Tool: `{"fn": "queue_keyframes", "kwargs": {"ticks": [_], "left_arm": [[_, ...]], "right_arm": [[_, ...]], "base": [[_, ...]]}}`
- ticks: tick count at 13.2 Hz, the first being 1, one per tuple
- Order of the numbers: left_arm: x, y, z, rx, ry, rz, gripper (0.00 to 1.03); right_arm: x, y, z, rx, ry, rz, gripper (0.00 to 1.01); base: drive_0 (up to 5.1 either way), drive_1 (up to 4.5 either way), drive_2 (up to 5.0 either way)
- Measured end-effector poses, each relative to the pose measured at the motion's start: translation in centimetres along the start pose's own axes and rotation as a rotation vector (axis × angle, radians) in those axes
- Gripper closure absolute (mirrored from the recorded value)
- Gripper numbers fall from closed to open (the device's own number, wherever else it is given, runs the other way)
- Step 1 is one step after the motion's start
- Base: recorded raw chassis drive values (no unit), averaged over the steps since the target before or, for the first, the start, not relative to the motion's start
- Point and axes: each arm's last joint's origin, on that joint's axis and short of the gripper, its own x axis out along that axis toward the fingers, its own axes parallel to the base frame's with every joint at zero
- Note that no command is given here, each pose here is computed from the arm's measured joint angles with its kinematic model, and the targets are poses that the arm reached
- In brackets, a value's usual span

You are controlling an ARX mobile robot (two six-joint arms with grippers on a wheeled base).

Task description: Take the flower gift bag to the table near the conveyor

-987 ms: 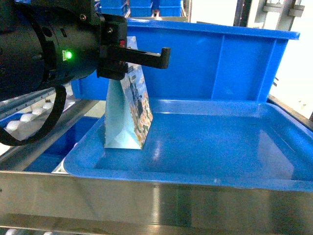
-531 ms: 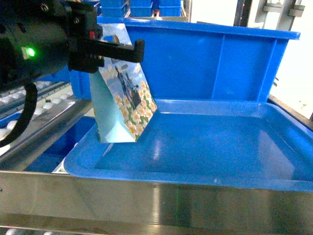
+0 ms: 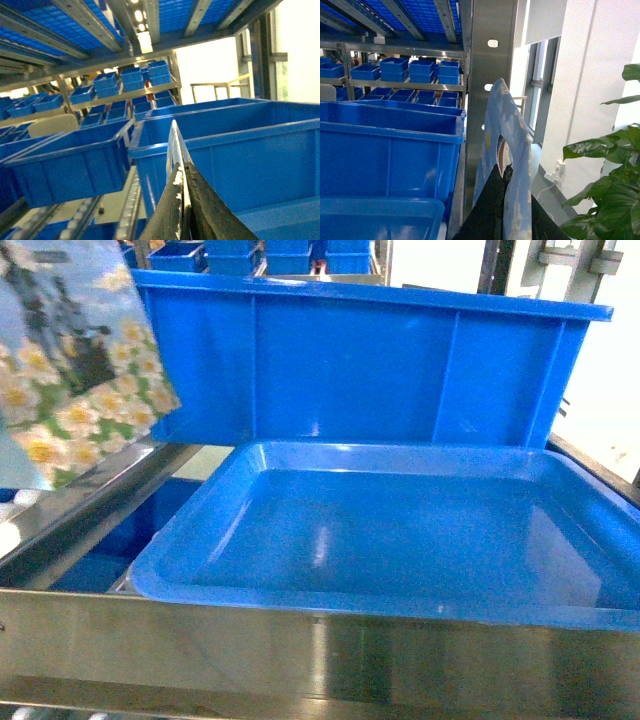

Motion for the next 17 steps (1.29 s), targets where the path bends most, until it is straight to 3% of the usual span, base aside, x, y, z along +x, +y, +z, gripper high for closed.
{"fn": "queue_keyframes", "kwargs": {"ticks": [3,5,7,17], "left_arm": [[-2.2,1.5,-0.1,0.026,-0.013,0.041,1.01],[-5.1,2.5,-1.0,0.057,0.013,0.074,1.01],[-6.8,2.8,-0.7,0.058,-0.015,0.074,1.01],[-6.9,2.8,-0.6,0.059,-0.029,0.069,1.01]], "right_arm": [[0.0,0.0,0.0,0.000,0.000,0.000,0.99],[0.0,0.0,0.0,0.000,0.000,0.000,0.99],[0.0,0.0,0.0,0.000,0.000,0.000,0.99],[0.0,0.0,0.0,0.000,-0.002,-0.003,0.99]], "base": [[0.0,0.00,0.0],[0.0,0.00,0.0],[0.0,0.00,0.0],[-4.8,1.72,3.3]]}}
